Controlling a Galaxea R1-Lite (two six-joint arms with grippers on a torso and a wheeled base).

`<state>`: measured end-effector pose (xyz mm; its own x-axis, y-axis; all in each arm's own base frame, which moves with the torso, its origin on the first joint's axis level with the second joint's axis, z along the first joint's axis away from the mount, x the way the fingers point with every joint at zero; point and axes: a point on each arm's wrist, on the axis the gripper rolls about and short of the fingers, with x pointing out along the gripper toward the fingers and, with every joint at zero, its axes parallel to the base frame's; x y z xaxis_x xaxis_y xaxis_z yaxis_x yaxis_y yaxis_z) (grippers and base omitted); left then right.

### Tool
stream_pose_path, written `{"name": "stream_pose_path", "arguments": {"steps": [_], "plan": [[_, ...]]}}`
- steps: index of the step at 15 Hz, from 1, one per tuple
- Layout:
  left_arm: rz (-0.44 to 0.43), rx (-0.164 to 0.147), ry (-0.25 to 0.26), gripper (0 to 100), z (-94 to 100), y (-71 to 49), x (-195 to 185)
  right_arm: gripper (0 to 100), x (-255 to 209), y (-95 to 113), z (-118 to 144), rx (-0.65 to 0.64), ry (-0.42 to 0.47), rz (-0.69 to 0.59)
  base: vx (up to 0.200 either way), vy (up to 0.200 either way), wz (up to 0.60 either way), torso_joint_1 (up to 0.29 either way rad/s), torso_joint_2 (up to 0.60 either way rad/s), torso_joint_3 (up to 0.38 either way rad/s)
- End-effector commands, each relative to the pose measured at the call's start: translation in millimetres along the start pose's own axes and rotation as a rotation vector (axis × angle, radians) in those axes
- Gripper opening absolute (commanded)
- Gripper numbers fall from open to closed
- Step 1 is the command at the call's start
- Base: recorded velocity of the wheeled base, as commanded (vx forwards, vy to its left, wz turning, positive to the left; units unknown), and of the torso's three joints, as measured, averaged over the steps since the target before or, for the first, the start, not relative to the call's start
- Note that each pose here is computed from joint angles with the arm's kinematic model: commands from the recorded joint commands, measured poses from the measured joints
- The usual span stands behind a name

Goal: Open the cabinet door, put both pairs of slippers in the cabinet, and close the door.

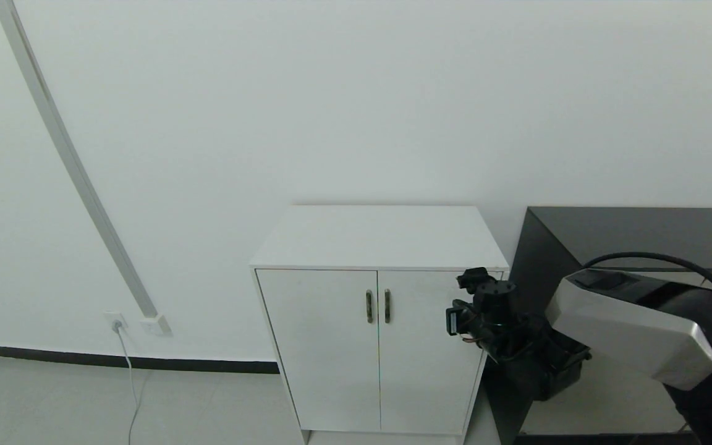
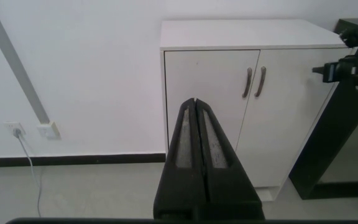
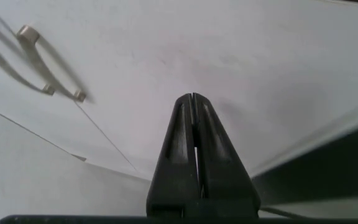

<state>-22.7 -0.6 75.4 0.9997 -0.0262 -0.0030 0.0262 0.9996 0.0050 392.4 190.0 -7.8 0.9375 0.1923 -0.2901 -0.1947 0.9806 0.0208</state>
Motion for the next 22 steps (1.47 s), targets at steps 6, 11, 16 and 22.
{"name": "stream_pose_path", "arguments": {"steps": [6, 11, 16, 22], "plan": [[0.000, -0.002, 0.000, 0, 0.0, 0.0, 0, 0, -116, -78, 29, 0.036, -0.076, -0.150, 0.000, 0.000, 0.00, 0.000, 0.00, 0.000], [0.000, 0.000, -0.001, 0, 0.1, 0.0, 0, 0, -201, -124, 21, 0.022, -0.054, -0.297, 0.000, 0.000, 0.00, 0.000, 0.00, 0.000], [0.000, -0.001, 0.000, 0, 0.0, 0.0, 0, 0, -259, -138, 39, 0.048, -0.149, -0.363, 0.000, 0.000, 0.00, 0.000, 0.00, 0.000], [0.000, 0.000, -0.001, 0, 0.1, 0.0, 0, 0, -329, -129, 46, 0.047, -0.145, -0.318, 0.000, 0.000, 0.00, 0.000, 0.00, 0.000]]}}
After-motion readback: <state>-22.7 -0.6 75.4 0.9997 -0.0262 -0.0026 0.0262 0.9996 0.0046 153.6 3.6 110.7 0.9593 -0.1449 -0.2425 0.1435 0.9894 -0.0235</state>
